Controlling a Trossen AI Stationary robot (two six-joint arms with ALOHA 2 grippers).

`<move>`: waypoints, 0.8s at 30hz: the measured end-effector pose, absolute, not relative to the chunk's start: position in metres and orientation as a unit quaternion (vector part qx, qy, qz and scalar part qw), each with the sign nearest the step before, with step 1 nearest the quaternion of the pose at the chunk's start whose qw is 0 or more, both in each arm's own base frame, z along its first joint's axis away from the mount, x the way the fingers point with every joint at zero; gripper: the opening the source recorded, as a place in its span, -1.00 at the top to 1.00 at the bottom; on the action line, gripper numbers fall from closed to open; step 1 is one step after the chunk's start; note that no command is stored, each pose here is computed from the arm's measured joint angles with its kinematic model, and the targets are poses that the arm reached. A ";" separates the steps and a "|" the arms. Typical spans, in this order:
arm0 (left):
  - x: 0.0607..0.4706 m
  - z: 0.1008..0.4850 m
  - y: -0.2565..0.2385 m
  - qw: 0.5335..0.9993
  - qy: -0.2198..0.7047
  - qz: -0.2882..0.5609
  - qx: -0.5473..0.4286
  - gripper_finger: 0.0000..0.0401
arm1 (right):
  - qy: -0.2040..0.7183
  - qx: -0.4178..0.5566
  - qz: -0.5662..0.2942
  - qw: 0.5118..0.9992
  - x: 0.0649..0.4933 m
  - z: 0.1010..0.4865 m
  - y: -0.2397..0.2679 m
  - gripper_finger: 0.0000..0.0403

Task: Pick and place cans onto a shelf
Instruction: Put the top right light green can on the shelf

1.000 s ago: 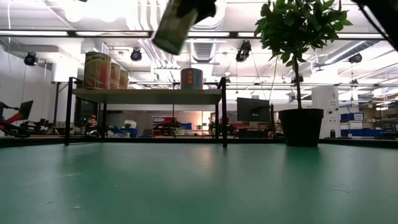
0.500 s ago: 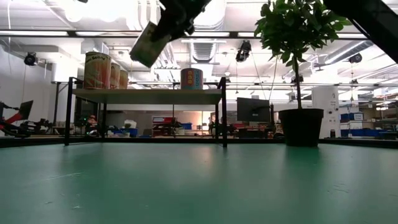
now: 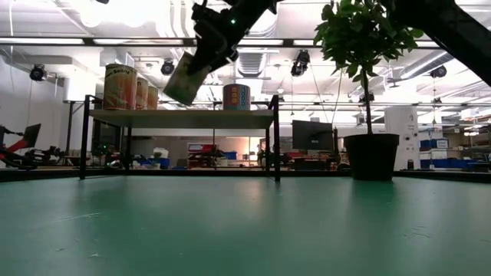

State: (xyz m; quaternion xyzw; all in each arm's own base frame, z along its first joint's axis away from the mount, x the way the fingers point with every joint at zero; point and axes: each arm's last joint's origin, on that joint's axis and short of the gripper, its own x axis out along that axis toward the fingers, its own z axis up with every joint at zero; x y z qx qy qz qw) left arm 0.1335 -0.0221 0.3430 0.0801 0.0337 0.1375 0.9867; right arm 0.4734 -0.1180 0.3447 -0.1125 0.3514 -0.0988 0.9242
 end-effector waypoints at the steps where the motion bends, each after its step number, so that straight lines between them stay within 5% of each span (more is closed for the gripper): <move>1: 0.133 0.343 -0.022 0.987 0.034 0.137 0.080 1.00 | 0.350 -0.113 -0.100 0.925 0.474 0.345 -0.119 -0.54; 8: 0.134 0.343 -0.022 0.987 0.034 0.137 0.080 1.00 | 0.350 -0.102 -0.109 0.925 0.472 0.344 -0.125 -0.69; 24: 0.134 0.343 -0.022 0.987 0.034 0.137 0.080 1.00 | 0.334 -0.118 -0.108 0.929 0.474 0.348 -0.126 -0.64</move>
